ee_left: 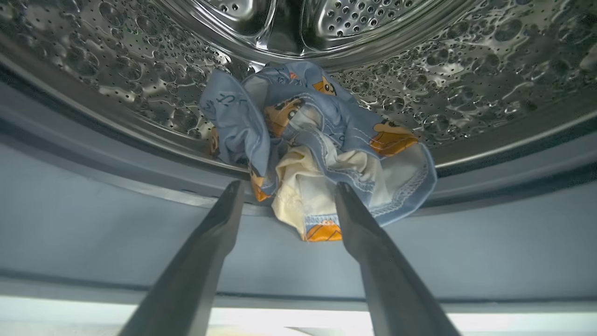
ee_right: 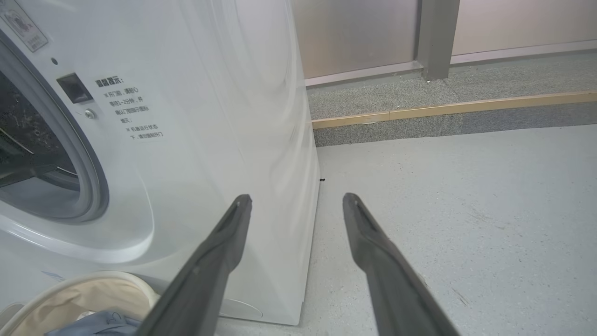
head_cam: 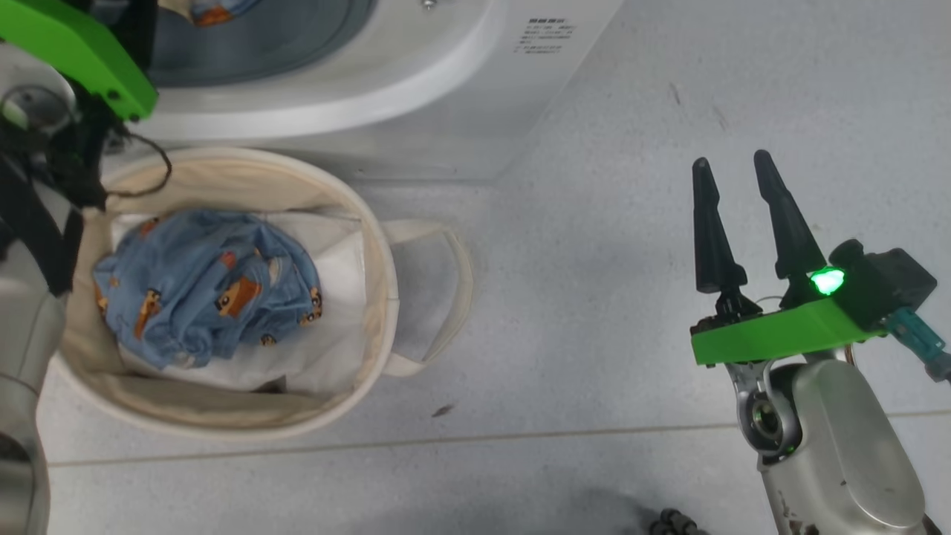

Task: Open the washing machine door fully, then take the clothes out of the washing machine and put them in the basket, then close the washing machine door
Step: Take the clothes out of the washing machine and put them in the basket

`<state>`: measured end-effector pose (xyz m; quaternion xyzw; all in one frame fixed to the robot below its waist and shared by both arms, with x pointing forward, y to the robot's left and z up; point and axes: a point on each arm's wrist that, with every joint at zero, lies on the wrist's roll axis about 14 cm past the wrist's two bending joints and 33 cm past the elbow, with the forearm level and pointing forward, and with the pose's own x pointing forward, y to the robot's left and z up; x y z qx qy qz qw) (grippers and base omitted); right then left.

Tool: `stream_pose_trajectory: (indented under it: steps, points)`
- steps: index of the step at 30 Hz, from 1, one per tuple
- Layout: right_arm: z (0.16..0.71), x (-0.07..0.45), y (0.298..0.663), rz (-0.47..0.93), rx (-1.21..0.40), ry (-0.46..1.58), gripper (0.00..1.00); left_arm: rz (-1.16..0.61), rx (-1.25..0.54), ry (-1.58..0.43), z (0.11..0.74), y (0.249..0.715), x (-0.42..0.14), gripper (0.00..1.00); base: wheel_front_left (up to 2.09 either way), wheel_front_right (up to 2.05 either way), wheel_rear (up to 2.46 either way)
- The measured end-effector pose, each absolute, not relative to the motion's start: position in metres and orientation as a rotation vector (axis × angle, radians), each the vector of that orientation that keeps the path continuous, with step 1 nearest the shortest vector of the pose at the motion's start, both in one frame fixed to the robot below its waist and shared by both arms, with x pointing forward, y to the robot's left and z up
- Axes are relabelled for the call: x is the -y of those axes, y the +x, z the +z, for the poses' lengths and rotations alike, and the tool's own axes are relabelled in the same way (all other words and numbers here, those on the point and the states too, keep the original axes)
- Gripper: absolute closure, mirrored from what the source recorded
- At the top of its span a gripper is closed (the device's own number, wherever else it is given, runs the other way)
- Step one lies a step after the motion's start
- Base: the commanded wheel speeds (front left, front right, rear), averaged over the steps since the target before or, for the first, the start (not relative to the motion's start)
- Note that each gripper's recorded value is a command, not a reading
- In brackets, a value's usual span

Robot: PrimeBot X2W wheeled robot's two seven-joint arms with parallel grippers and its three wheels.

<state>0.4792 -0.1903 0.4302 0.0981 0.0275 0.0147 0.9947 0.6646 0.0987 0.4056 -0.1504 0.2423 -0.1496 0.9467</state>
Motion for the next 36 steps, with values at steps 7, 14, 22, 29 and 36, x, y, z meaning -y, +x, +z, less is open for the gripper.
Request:
stream_pose_trajectory:
  steps: [7,14,22,29,36]
  points:
    - [0.408,0.194,0.481,0.019,-0.103,0.176,0.0,-0.322,-0.478,-0.304,0.396,0.682,-0.089,0.0,0.0,0.0,0.0]
    - [0.399,0.194,0.484,0.02,-0.117,0.169,0.0,-0.346,-0.516,-0.271,0.376,0.681,-0.081,0.0,0.0,0.0,0.0]
    - [0.388,0.192,0.489,0.027,-0.133,0.16,0.0,-0.35,-0.503,-0.2,0.363,0.69,-0.083,0.0,0.0,0.0,0.0]
    - [0.382,0.189,0.493,0.035,-0.137,0.156,0.0,-0.342,-0.48,-0.142,0.354,0.693,-0.089,0.54,0.0,0.0,0.0]
    - [0.383,0.187,0.494,0.042,-0.134,0.152,0.0,-0.338,-0.471,-0.119,0.353,0.69,-0.092,1.0,0.0,0.0,0.0]
